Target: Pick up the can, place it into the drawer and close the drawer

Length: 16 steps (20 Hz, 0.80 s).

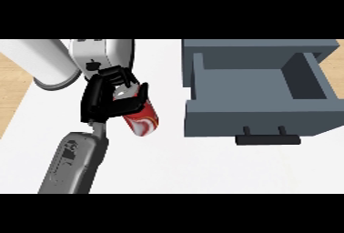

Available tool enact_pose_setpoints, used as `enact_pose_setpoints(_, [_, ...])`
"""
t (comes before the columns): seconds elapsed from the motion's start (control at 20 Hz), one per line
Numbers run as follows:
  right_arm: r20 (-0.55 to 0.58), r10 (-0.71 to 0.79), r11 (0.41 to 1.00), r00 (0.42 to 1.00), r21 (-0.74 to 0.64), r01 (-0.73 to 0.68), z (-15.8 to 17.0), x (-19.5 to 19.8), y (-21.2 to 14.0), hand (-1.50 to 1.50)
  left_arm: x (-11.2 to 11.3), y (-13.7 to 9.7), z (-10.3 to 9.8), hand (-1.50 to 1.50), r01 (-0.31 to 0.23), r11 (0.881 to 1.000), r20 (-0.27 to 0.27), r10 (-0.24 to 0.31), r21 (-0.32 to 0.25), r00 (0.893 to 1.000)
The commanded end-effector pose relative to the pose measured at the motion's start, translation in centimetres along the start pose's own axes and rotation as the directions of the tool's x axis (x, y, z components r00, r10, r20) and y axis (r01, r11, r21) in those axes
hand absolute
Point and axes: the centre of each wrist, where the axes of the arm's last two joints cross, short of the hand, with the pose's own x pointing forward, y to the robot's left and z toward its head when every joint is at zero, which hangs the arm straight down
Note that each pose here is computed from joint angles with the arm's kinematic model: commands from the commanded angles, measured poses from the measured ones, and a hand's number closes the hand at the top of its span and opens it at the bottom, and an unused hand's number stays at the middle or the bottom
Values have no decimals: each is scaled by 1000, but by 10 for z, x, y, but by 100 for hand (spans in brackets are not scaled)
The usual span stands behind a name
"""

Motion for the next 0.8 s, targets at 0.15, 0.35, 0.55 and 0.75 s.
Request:
enact_pose_setpoints(0.15, [12,3,1000,1000,3,-3,1,-3,-10,-150,60,-50,-35,150,20,998,35,-18,-57,999])
enact_pose_setpoints(0.35, [5,6,1000,1000,0,-6,3,-15,-7,-150,90,-86,-51,150,57,996,47,-53,-67,997])
enact_pose_setpoints(0.55, [5,17,1000,1000,-6,-17,3,-4,-10,-150,104,-106,-60,150,58,995,77,-52,-79,996])
enact_pose_setpoints(0.75, [-4,10,1000,1000,-13,-10,-3,1,-4,-150,125,-126,-81,150,59,996,61,-54,-72,997])
